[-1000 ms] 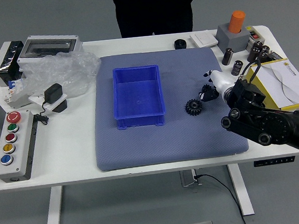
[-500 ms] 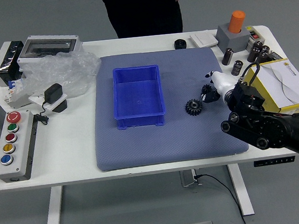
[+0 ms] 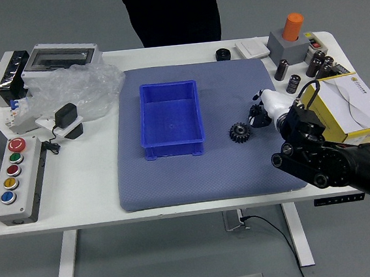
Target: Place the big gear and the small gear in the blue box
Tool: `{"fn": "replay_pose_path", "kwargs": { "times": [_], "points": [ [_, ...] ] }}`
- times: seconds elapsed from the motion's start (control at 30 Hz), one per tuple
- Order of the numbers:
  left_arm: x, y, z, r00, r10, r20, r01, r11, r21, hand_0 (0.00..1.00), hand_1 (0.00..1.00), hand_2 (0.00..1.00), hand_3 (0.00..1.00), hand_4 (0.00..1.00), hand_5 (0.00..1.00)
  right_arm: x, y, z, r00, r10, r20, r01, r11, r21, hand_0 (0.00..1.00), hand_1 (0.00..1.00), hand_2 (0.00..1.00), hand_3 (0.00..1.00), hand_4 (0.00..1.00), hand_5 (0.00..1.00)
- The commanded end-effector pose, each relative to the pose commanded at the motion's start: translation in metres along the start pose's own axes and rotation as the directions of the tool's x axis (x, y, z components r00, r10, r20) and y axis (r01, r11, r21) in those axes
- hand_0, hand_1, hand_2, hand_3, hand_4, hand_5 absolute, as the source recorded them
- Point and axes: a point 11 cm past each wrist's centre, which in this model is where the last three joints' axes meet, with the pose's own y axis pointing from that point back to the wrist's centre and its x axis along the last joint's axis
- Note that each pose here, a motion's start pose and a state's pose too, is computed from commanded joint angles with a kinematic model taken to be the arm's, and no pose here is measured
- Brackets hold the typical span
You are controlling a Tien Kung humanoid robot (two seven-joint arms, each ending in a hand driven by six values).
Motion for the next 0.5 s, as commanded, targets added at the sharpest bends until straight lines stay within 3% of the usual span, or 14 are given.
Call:
{"fn": "replay_pose_path", "kwargs": {
  "times": [0.43, 0.47, 0.5],
  "points": [
    [-0.001, -0.0001, -0.0008, 1.0, 0.0, 0.0, 0.0, 1.0, 0.001, 0.757, 0.739, 0.765, 0.813, 0.59, 0.132, -0.0081, 0.0, 0.0028, 1.0, 0.011, 0.001, -0.011, 1.0, 0.0, 0.694, 0.658, 0.757, 0.776, 0.573, 0.187],
    [-0.001, -0.0001, -0.0009, 1.0, 0.0, -0.001, 0.0, 1.0, 0.001, 0.757, 0.74, 0.764, 0.814, 0.594, 0.133, -0.0081, 0.0001, 0.0026, 1.0, 0.016, 0.0, -0.016, 1.0, 0.003, 0.69, 0.578, 0.681, 0.702, 0.514, 0.158],
    [-0.0011, -0.0001, -0.0008, 1.0, 0.0, -0.001, 0.0, 1.0, 0.0, 0.757, 0.74, 0.764, 0.814, 0.594, 0.133, -0.008, 0.0003, 0.0021, 1.0, 0.023, -0.002, -0.023, 1.0, 0.009, 0.69, 0.578, 0.681, 0.702, 0.514, 0.158]
  ]
}}
